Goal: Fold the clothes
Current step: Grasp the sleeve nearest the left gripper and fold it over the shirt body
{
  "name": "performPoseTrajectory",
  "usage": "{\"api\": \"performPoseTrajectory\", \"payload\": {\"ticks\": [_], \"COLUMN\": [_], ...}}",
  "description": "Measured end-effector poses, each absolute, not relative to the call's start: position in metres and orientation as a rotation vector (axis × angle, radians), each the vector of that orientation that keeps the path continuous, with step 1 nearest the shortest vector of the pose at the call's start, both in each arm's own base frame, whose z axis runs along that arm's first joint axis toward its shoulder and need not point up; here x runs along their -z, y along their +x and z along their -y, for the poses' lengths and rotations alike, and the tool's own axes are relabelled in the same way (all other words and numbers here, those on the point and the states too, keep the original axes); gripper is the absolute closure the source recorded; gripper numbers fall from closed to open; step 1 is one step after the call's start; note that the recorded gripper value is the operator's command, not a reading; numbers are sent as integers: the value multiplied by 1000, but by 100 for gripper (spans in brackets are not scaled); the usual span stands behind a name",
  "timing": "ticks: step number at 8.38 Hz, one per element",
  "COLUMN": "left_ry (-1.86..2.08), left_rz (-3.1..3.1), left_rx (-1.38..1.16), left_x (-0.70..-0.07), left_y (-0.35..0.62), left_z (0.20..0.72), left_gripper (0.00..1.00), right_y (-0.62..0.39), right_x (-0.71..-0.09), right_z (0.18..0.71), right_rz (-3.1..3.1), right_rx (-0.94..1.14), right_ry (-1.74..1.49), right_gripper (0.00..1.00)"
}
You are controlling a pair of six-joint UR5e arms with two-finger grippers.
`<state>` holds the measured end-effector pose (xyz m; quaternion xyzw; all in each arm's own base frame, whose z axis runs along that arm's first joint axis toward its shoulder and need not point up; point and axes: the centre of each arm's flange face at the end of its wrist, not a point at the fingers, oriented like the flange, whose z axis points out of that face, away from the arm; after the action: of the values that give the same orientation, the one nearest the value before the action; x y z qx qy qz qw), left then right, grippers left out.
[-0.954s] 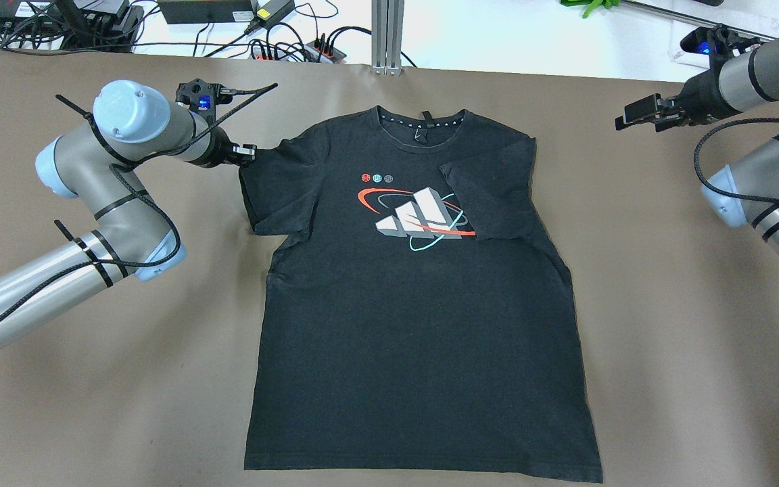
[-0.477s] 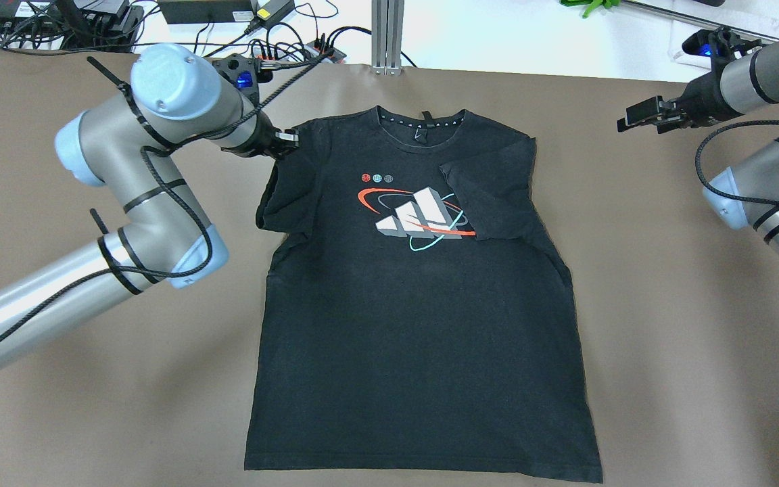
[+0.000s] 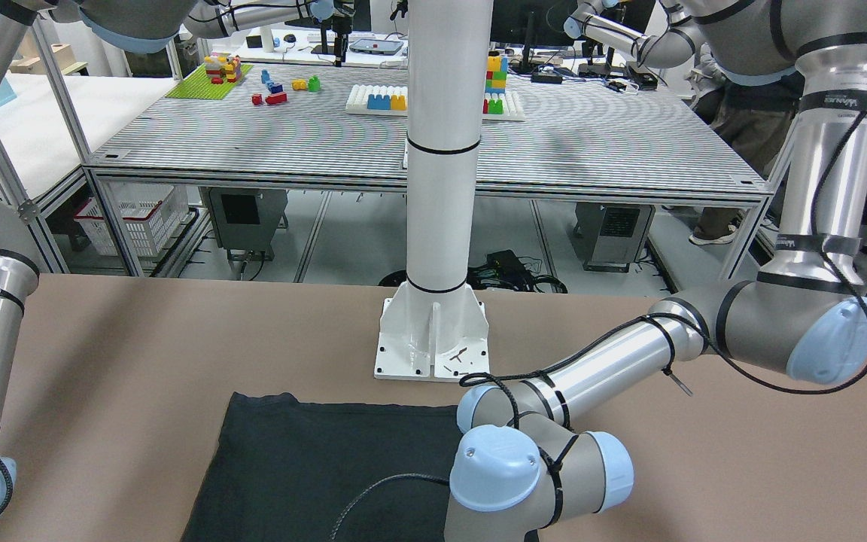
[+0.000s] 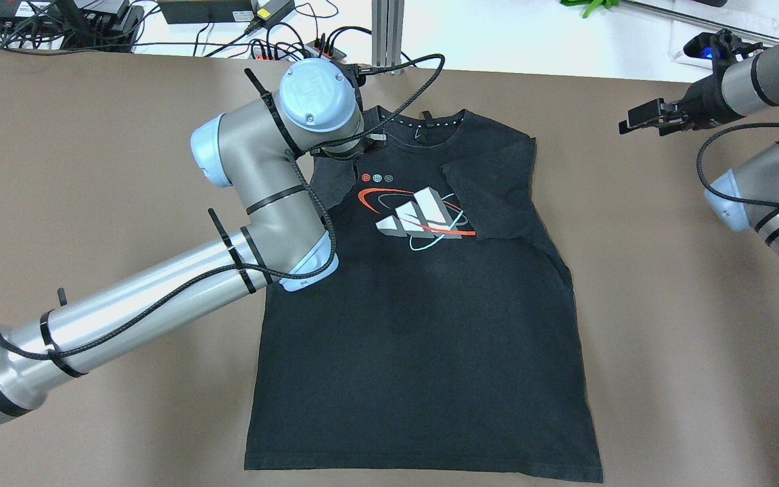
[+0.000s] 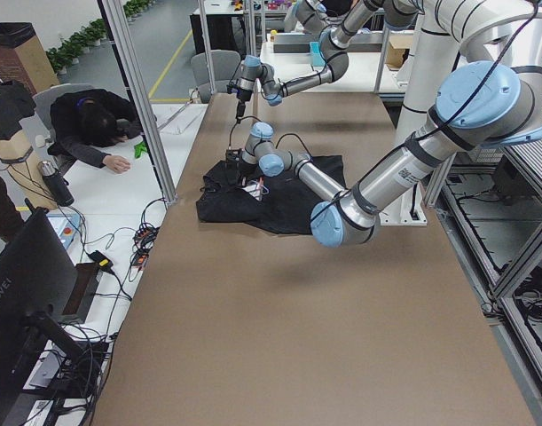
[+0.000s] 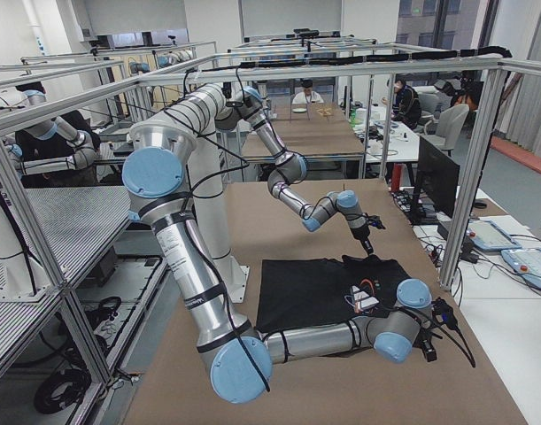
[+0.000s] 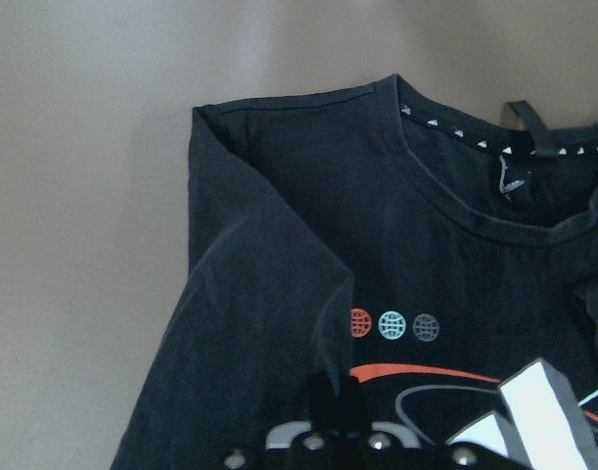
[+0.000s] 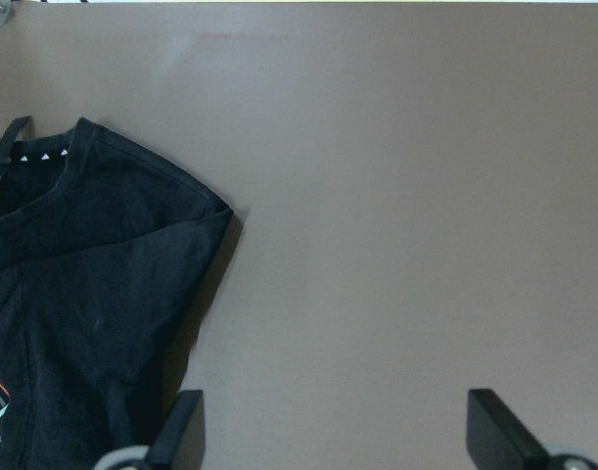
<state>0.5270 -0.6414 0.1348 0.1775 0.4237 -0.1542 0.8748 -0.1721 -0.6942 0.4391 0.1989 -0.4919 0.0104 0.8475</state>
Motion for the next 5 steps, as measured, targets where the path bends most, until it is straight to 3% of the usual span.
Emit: {"api": "performPoseTrajectory", "payload": {"ticks": [1, 2, 3, 5], "left_ry": [379, 389, 402, 427], "left_rz": [-874, -873, -879, -887], "left_rx": [338, 345, 347, 349], "left_x": [-132, -136, -139, -140], "left_y": [538, 544, 549, 554], "left_z": [649, 654, 657, 655], "left_gripper": [89, 55, 7, 6], "right_y": [-172, -173, -174, -175], "right_x": [-439, -440, -440, -440], "right_z": [694, 694, 694, 694], "right_rz": [1036, 1036, 1035, 1028], "right_rx": [-22, -22, -21, -25], "right_ry": [419, 419, 419, 423], "right_gripper": [6, 6, 6, 6]}}
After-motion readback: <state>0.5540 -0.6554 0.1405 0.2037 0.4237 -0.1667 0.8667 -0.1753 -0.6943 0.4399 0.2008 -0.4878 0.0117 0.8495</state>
